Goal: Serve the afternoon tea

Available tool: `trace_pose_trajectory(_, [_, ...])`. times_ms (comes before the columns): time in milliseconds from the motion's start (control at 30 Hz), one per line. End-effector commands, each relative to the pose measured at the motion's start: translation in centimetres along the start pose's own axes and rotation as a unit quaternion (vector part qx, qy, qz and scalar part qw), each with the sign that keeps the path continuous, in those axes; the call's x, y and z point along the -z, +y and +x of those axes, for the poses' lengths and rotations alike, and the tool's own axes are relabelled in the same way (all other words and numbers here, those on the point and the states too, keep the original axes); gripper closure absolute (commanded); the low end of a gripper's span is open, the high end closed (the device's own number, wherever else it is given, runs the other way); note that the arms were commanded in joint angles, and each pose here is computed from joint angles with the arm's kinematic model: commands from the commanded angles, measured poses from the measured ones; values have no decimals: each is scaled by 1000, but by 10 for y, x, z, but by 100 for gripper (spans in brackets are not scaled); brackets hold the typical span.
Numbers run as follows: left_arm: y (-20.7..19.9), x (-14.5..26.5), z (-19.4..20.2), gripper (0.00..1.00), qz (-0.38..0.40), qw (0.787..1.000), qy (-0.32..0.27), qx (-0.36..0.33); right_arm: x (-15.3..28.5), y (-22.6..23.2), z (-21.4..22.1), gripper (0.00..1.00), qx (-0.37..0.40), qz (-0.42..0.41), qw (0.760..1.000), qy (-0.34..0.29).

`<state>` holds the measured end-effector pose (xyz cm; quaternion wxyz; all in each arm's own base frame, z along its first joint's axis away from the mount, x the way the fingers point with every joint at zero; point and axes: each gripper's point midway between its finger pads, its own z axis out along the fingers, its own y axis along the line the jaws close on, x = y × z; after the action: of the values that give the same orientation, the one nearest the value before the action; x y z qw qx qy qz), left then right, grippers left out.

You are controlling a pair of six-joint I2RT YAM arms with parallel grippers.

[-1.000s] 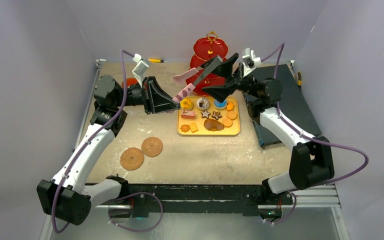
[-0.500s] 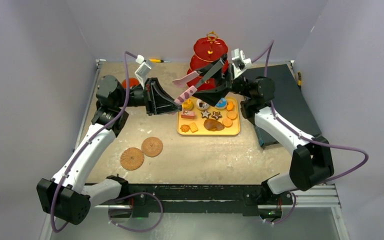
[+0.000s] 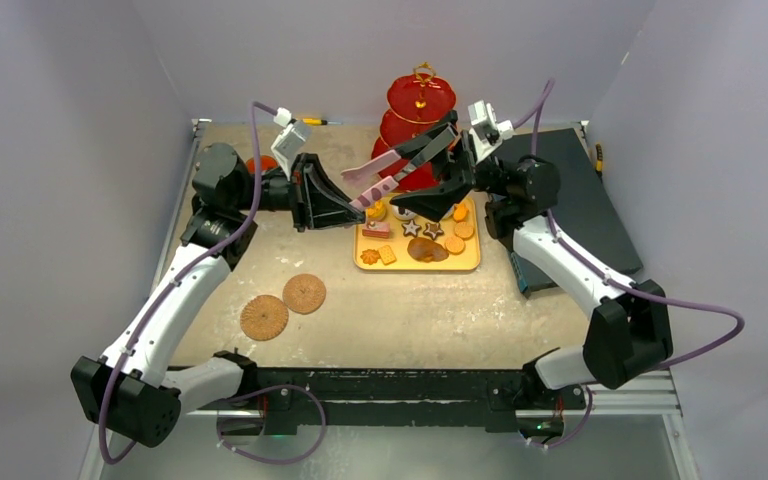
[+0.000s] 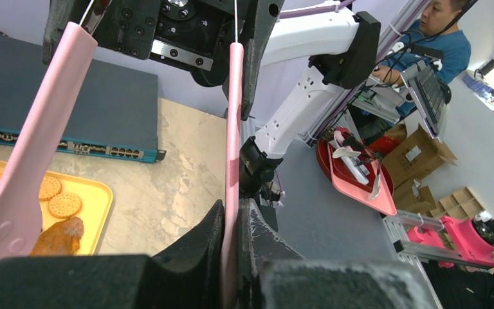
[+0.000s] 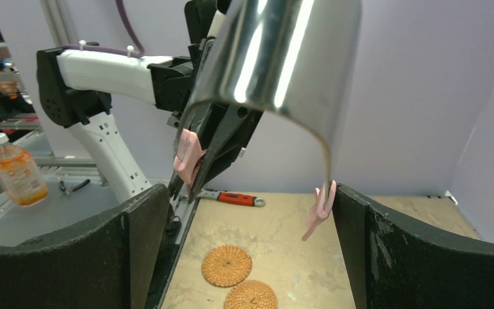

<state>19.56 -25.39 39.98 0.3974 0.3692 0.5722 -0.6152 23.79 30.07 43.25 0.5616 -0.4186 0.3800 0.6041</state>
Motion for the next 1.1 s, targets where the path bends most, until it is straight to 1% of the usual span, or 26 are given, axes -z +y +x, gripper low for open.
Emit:
trace_pose_trajectory(0, [2, -2, -23, 100, -17, 998, -25, -47, -1, 39, -8, 2, 19, -78, 997, 13])
trace_pose_trajectory(167, [4, -3, -19, 100, -23, 998, -22, -55, -9, 42, -21, 2, 16, -78, 997, -5])
trace_pose_trajectory(367, [13, -4, -21, 100, -38, 996, -23, -77, -24, 49, -22, 2, -5, -77, 997, -10])
trace_pose_trajectory(467, [16, -4, -21, 100, -46, 995, -22, -87, -26, 43, -20, 2, -11, -54, 998, -12])
trace_pose_trajectory(633, [20, -3, -18, 100, -54, 993, -16, -100, -28, 31, -23, 3, -36, -19, 999, -35])
trace_pose_trajectory(733, [19, -3, -18, 100, -53, 993, -13, -105, -29, 28, -24, 7, -43, -13, 998, -43])
trace_pose_trajectory(833, [17, -3, -18, 100, -52, 993, -9, -108, -29, 29, -25, 14, -41, -16, 998, -41])
trace_pose_trajectory(1000, [13, -2, -16, 100, -47, 993, 1, -113, -30, 38, -18, 26, -49, -47, 998, 5])
trace_pose_trajectory(1067, [11, -2, -18, 100, -45, 992, 1, -122, -27, 41, -20, 28, -44, -53, 998, 13])
